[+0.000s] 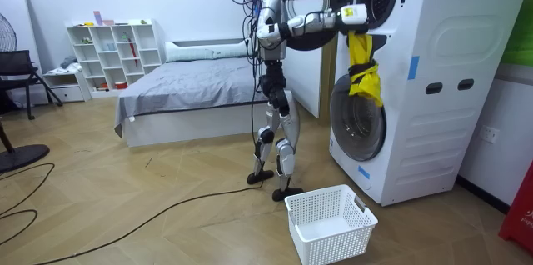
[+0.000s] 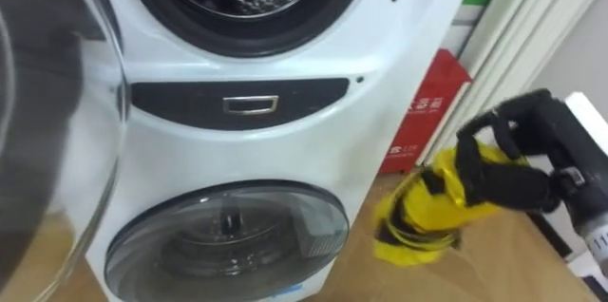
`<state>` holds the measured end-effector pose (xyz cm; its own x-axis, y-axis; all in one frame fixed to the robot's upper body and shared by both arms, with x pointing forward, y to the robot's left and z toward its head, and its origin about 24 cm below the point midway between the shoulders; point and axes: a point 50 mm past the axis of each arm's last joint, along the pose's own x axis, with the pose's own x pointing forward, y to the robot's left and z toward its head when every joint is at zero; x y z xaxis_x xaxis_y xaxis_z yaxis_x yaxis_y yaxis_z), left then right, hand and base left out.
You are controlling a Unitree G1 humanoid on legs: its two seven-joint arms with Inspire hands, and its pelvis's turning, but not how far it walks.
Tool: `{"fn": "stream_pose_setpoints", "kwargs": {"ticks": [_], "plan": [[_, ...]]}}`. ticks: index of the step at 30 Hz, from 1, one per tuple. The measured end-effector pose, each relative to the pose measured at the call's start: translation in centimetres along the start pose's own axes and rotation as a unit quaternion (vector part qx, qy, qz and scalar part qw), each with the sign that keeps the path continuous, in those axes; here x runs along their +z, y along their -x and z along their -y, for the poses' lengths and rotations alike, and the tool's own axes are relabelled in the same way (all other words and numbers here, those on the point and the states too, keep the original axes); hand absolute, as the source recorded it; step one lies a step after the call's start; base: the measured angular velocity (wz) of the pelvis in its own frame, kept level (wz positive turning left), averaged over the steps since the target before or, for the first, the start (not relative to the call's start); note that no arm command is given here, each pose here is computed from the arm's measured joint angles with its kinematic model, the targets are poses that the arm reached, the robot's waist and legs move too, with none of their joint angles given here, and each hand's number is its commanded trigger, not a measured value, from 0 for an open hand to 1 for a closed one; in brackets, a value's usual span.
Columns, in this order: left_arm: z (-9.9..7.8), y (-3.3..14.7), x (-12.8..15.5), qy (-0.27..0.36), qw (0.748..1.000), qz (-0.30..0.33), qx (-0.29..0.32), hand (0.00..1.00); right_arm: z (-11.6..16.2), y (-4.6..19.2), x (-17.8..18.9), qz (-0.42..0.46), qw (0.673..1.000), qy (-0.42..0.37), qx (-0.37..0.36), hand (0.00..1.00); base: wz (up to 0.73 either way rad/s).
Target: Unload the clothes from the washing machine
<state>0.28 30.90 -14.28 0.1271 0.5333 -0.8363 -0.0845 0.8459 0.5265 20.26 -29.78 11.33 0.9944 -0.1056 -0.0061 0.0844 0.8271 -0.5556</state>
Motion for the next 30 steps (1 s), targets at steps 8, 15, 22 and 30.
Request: {"fn": "stream_pose_setpoints", "kwargs": {"ticks": [8,15,22,30], "plan": [[0.6,-0.1,1.9,-0.012,1.0,0.022,0.001,0.0,-0.4,0.4,-5.0,-0.111,0.991,-0.078,-0.005,1.0,-0.22],[1.3,0.0,3.4,-0.027,0.998,0.049,-0.006,0.0,-0.7,1.5,-9.0,-0.192,0.973,-0.124,-0.043,1.0,-0.25],[2.8,0.3,6.7,-0.03,0.994,0.096,-0.034,0.0,-0.6,1.1,-10.7,-0.221,0.958,-0.164,-0.084,1.0,-0.14],[5.3,1.1,9.2,-0.023,0.987,0.128,-0.092,0.0,-1.0,-0.7,-11.4,-0.231,0.948,-0.173,-0.134,1.0,-0.12]]}}
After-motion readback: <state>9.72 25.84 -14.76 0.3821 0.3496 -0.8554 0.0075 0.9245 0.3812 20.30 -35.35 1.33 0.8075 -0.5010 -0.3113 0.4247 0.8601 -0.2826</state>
